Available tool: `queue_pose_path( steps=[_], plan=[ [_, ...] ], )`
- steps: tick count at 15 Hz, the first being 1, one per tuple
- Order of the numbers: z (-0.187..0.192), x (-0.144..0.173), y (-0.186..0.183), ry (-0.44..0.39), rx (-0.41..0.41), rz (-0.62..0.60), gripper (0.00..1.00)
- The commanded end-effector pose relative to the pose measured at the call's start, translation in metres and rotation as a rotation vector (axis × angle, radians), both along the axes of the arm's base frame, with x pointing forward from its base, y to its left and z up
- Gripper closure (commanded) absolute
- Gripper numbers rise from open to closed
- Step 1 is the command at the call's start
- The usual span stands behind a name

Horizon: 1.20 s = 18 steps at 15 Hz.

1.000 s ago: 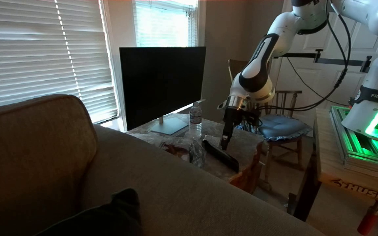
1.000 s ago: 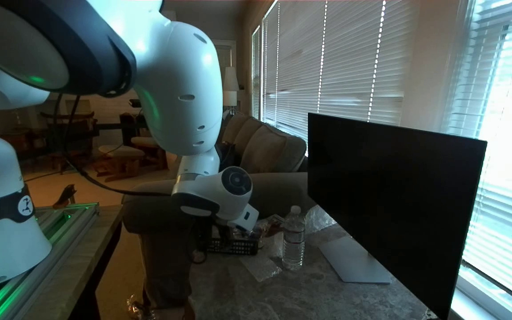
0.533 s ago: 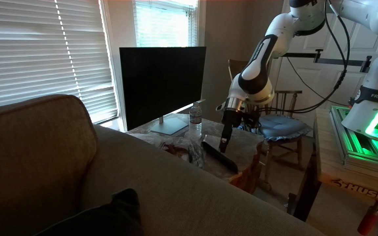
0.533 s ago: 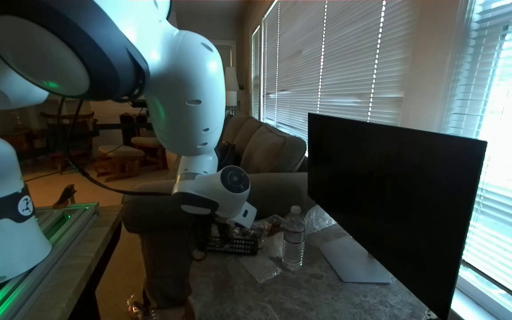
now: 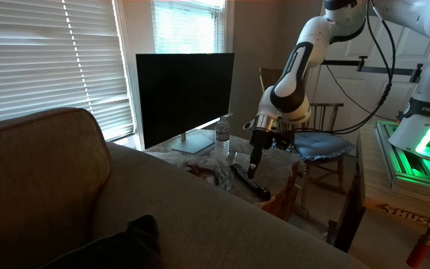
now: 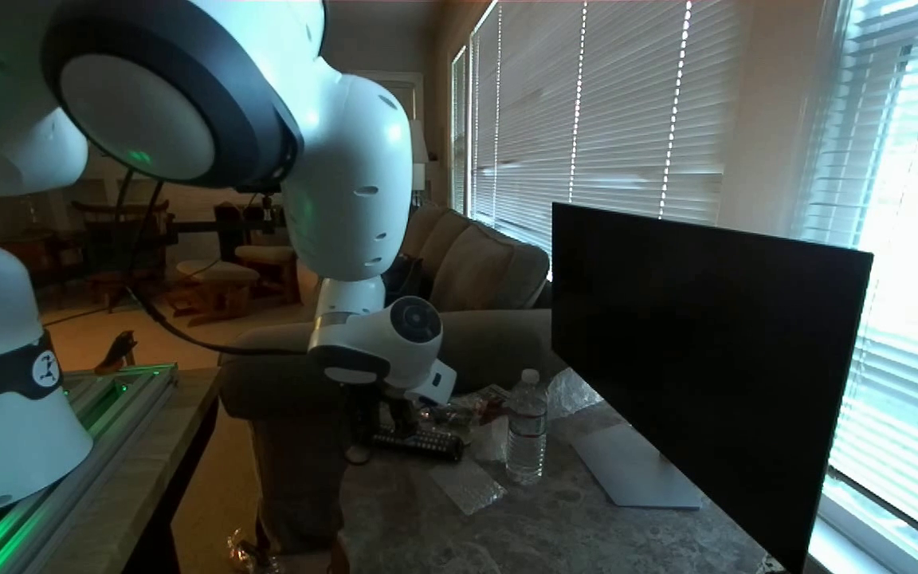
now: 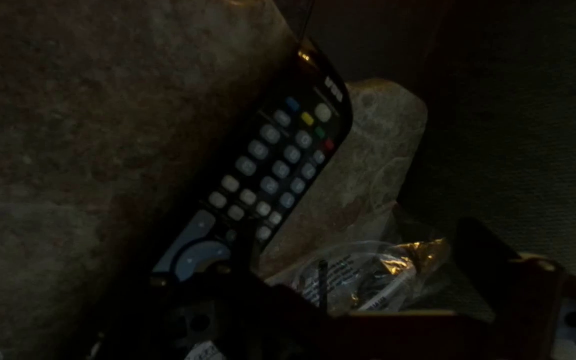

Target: Place the black remote control right side up.

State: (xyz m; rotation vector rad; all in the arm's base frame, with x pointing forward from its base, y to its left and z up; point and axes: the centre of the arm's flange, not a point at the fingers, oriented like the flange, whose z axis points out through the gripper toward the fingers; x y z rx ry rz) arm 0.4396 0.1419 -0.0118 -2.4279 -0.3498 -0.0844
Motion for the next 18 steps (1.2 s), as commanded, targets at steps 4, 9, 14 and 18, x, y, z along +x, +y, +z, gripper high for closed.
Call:
queue_pose_path(
  steps=[4,9,14,18],
  plan=[
    [0.026,-0.007,-0.007,-0.001,-0.094,-0.08,0.0],
    [0.061,-0.021,-0.021,0.071,-0.187,-0.289,0.0],
    [0.093,-0.035,-0.027,0.12,-0.257,-0.523,0.0],
    [0.12,-0.049,-0.026,0.146,-0.296,-0.616,0.0]
  ],
)
